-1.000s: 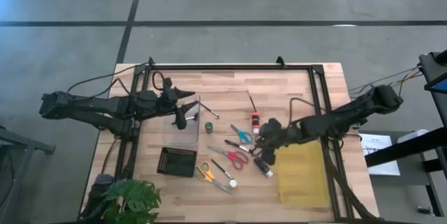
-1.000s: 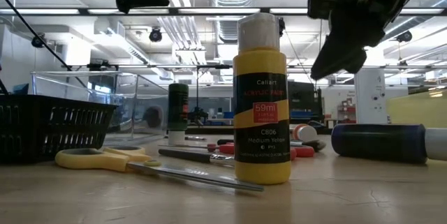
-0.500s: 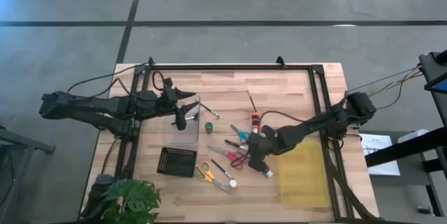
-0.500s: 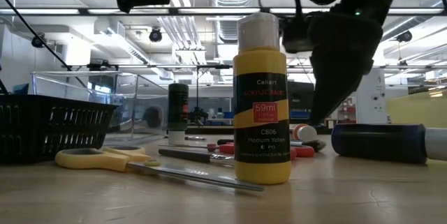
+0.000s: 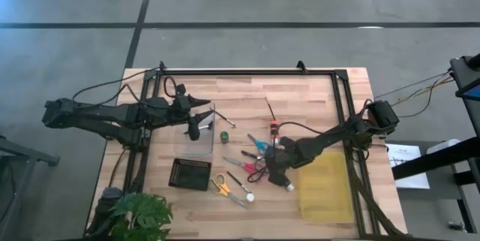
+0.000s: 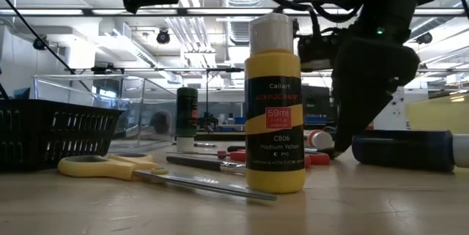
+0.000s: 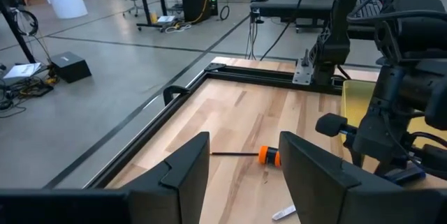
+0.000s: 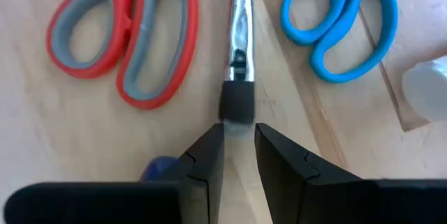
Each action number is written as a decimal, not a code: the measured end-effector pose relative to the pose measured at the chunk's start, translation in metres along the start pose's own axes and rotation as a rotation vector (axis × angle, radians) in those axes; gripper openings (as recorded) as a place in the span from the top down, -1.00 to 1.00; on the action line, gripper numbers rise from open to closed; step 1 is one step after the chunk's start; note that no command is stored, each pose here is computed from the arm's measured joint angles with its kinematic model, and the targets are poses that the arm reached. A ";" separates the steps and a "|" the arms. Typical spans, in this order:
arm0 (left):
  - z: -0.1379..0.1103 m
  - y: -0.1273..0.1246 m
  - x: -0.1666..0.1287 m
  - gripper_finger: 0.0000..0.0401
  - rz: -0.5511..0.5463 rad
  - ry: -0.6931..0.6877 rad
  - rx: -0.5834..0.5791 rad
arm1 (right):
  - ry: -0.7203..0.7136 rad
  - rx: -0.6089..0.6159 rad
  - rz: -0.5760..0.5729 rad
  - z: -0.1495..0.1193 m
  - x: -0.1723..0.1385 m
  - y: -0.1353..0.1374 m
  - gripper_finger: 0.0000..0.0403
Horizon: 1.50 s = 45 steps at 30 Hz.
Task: Pick & Place Paint Supplies
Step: Put the foundation brush into the transparent bin
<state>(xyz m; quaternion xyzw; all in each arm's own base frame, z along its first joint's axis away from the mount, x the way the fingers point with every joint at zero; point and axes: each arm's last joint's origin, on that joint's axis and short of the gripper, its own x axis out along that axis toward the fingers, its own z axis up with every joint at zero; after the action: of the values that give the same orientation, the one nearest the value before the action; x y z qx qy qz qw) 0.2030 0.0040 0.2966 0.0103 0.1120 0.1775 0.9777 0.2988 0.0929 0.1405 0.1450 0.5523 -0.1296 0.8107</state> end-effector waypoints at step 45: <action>-0.001 0.000 0.000 0.08 0.000 0.010 0.008 | -0.007 -0.012 0.084 0.009 0.019 -0.003 0.59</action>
<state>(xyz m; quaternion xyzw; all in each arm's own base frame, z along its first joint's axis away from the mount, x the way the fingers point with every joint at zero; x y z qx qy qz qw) 0.2028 0.0040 0.2955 0.0134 0.1178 0.1772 0.9770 0.3124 0.0857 0.1253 0.1626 0.5435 -0.0925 0.8183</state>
